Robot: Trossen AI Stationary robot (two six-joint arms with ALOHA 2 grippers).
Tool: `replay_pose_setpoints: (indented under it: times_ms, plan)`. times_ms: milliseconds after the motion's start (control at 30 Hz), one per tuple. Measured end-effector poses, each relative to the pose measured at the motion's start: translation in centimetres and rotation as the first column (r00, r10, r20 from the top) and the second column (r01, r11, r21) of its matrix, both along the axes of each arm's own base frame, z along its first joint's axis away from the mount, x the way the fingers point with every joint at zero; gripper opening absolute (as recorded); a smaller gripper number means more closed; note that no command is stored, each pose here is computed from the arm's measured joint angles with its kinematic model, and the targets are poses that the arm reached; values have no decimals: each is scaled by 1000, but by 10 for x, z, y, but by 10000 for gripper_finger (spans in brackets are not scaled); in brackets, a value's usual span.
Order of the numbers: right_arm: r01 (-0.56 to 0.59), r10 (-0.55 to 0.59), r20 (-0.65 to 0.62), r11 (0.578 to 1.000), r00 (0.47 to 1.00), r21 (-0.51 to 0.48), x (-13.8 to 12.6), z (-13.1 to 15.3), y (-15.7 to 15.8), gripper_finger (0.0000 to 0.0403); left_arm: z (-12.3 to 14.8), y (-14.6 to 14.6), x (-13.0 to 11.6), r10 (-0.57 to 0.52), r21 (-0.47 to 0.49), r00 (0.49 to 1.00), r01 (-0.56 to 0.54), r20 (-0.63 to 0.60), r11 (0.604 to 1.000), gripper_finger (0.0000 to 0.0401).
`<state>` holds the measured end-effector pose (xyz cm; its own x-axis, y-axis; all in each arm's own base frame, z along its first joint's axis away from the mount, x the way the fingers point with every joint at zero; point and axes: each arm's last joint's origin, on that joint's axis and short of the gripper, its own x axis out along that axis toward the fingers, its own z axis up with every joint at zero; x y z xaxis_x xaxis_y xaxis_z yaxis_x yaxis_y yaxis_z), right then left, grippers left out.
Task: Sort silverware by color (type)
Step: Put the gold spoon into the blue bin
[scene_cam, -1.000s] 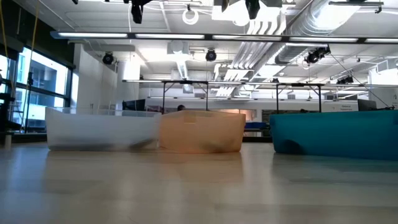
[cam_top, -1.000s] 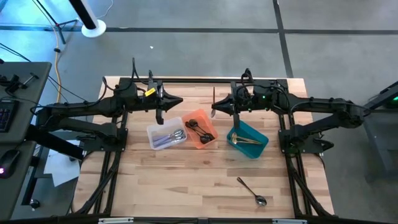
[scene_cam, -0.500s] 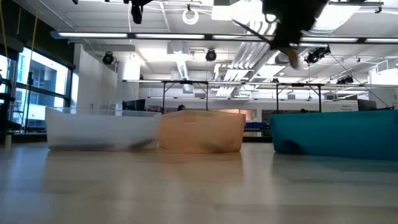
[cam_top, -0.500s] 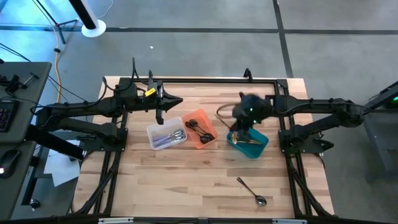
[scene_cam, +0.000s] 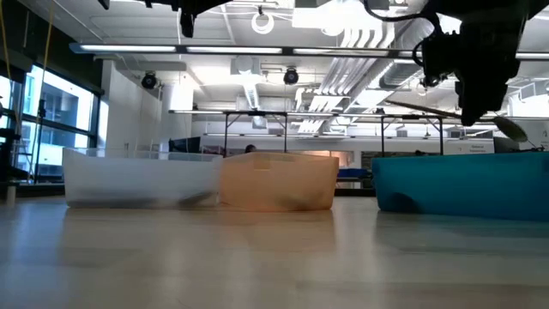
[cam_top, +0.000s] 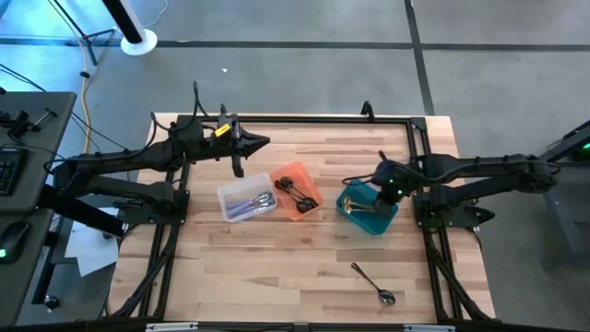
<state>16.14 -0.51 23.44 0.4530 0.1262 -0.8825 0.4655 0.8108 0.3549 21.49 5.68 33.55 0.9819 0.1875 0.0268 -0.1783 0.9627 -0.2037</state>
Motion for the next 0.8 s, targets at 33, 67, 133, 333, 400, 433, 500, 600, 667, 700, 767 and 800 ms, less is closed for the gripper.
replay_pose_setpoints:
  times_ms: [33,67,133,333,400,433,500,600,667,700,767,800]
  plan:
    - [7,-6,-18,1000,1000,8,0,0,0,0,0,0,0,2,0,1000,-2,0,1000,0]
    - [13,-12,-30,1000,999,16,2,1,0,0,0,1,0,5,0,1000,-5,0,1000,0]
    - [28,-26,-53,999,998,38,7,-1,0,0,0,2,0,7,0,1000,-7,0,1000,0]
    - [-21,26,-182,999,983,27,24,-21,-1,0,0,3,-1,12,1,1000,-12,0,1000,0]
    - [-68,70,-219,998,973,19,28,-27,-1,0,0,3,-1,13,9,1000,-13,-2,1000,0]
    - [-89,90,-232,996,969,15,29,-30,-1,0,0,3,-1,13,10,1000,-13,-2,1000,0]
    - [-141,138,-244,990,960,6,32,-34,-1,0,0,3,-1,13,10,1000,-13,-2,1000,0]
    - [-215,203,-264,976,943,-17,33,-34,-2,0,0,3,-1,13,10,1000,-13,-2,1000,0]
    - [-270,248,-279,962,928,-42,35,-30,-2,0,0,3,-1,13,10,1000,-13,-2,1000,0]
    - [-301,273,-284,952,919,-57,35,-29,-3,0,0,3,-1,13,10,1000,-13,-2,1000,0]
    - [-364,328,-316,929,890,-62,35,-28,-3,0,0,3,-1,13,10,1000,-13,-2,1000,0]
    - [-399,358,-330,915,873,-62,34,-29,-3,0,0,3,-1,13,10,1000,-13,-2,1000,0]
